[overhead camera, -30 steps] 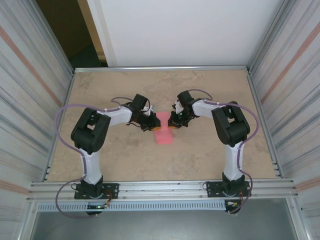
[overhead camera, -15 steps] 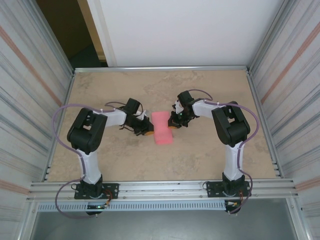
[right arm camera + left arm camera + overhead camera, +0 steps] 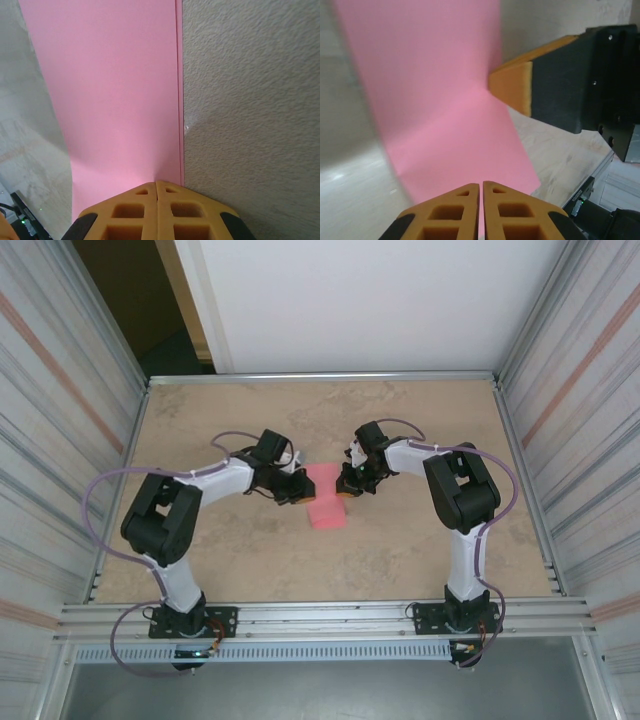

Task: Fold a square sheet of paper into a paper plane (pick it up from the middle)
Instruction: First fold the square sheet of paper in half at the center of the table.

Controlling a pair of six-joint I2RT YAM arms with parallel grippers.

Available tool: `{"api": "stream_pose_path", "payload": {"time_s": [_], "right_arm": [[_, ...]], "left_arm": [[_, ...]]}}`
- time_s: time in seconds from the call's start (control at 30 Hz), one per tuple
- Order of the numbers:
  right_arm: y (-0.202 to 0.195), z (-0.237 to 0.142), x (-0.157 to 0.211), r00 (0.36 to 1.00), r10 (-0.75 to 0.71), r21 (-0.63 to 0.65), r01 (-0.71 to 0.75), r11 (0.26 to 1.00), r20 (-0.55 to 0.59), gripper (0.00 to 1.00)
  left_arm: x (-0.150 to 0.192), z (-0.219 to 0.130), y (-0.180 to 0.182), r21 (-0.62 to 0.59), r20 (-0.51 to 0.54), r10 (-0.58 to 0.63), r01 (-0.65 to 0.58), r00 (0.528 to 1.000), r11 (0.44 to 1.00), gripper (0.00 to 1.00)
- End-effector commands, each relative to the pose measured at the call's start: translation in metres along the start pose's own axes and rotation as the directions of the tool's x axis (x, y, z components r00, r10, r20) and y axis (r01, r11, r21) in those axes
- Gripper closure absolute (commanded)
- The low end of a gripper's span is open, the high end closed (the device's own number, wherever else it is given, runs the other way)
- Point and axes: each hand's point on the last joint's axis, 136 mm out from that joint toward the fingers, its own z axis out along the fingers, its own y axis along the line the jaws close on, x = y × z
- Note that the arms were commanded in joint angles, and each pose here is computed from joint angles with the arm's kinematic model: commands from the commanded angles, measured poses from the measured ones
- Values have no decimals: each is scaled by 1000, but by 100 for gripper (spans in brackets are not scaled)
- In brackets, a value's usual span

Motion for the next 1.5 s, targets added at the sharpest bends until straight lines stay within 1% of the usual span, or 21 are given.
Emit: {"api": "stream_pose_path", "payload": {"time_s": [0.0,0.07,0.23,0.53,0.7,0.93,1.03,1.2,1.3,1.4,1.47], "right_arm": [[-146,30,61,980,176,510,-106,854,-91,93],[-146,30,61,981,172,510,-103,854,-90,93],[-146,31,62,980,175,505,-106,857,-92,94],[-148,31,62,980,175,510,-103,854,-95,94],[-153,30,64,980,179,529,-103,842,-93,94],[-153,29,63,980,177,530,-103,842,-91,94],[-153,30,64,980,179,530,-104,841,-92,94],[-152,30,64,980,178,528,-103,843,-92,94],[-152,30,64,980,180,527,-107,843,-90,94],[-152,31,64,979,181,525,-108,844,-89,94],[-152,31,64,979,182,524,-109,845,-90,94]], "left_arm": [[3,18,-2,6,-40,-26,26,999,1000,90],[7,24,3,-4,-58,-36,36,998,999,90],[19,29,32,-80,-90,-60,52,994,995,90],[29,32,50,-111,-104,-99,87,990,990,89],[41,26,60,-151,-106,-111,94,988,984,89],[59,2,75,-238,-91,-109,85,990,968,89],[54,-11,65,-256,-67,-66,47,996,966,89],[33,-18,23,-185,-14,42,-43,999,982,89],[22,-8,8,-139,5,64,-62,998,988,89],[21,13,2,-119,-46,67,-72,997,990,89],[24,22,4,-130,-70,68,-76,995,989,90]]}}
